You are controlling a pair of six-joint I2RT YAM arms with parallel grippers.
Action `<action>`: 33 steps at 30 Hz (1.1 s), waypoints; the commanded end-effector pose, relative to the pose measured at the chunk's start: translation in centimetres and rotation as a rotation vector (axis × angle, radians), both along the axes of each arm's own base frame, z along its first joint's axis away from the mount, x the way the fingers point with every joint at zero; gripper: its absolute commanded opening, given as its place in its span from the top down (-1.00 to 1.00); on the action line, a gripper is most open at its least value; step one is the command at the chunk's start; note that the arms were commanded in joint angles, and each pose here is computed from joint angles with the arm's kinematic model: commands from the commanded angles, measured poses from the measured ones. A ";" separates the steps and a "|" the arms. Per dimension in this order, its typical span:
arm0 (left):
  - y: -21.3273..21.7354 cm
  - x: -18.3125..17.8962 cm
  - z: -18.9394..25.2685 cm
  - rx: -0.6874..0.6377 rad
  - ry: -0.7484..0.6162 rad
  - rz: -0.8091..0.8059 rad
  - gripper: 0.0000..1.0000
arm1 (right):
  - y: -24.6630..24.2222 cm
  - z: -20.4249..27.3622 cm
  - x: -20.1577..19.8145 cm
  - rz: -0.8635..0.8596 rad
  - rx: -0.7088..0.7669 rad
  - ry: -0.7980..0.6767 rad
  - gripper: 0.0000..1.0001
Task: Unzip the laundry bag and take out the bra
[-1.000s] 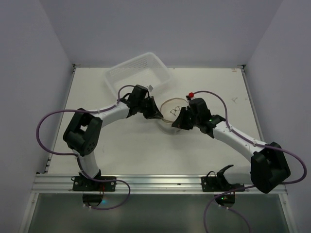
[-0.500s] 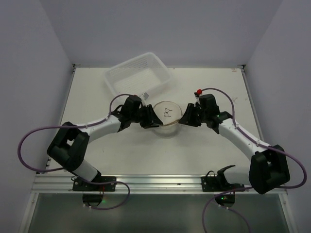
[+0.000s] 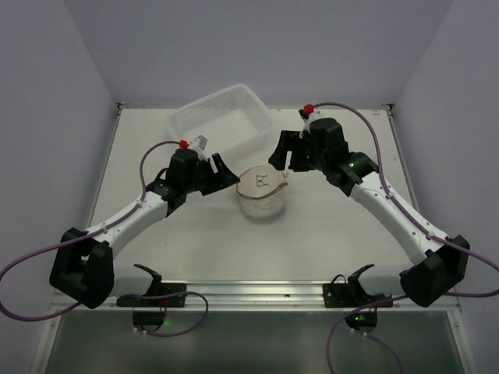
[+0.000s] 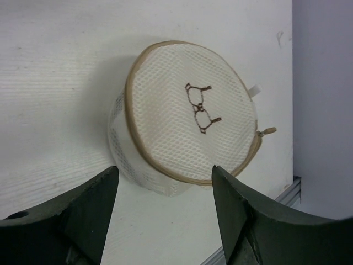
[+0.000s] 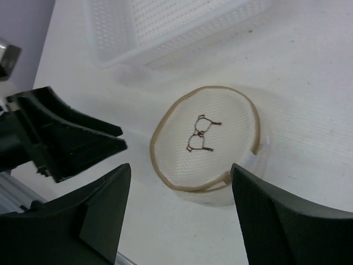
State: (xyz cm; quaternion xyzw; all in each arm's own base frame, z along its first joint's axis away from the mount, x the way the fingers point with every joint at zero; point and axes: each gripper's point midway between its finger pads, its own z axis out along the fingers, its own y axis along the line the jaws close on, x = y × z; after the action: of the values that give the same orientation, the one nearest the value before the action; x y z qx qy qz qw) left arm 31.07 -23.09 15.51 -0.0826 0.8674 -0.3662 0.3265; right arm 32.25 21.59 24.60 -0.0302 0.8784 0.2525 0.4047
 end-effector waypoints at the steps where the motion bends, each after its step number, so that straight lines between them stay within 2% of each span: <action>1: 2.4 -0.3 -2.5 0.094 0.013 0.040 -0.43 | 2.0 0.5 0.4 0.045 -0.057 -0.021 -0.50; 7: 1.8 -0.5 -5.2 0.092 0.076 0.011 -0.29 | 4.2 -5.5 0.9 0.056 -0.028 0.101 -0.48; 12: 1.4 -0.3 -6.2 0.084 0.096 -0.005 -0.27 | 2.3 -13.0 -0.8 0.007 -0.103 0.225 -0.47; 16: 1.6 -0.5 -6.5 0.102 0.102 -0.008 -0.27 | 1.2 -17.1 -2.1 -0.004 -0.156 0.292 -0.47; 18: 1.9 -0.5 -6.7 0.116 0.101 -0.005 -0.27 | 1.0 -17.7 -2.3 -0.003 -0.170 0.304 -0.46; 24: 2.8 -0.6 -7.0 0.168 0.090 0.007 -0.28 | 1.1 -13.9 -1.1 -0.007 -0.167 0.214 -0.46; 33: 3.1 -0.6 -7.2 0.181 0.086 0.009 -0.31 | 3.1 -5.0 0.1 -0.001 -0.149 0.035 -0.49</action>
State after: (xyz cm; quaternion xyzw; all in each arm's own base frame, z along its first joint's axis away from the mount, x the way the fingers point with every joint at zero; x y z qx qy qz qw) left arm 29.88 -20.58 7.72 -0.0800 0.9137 -0.2888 0.2744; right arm 31.73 23.69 14.54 -0.0398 0.9255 0.1819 0.3297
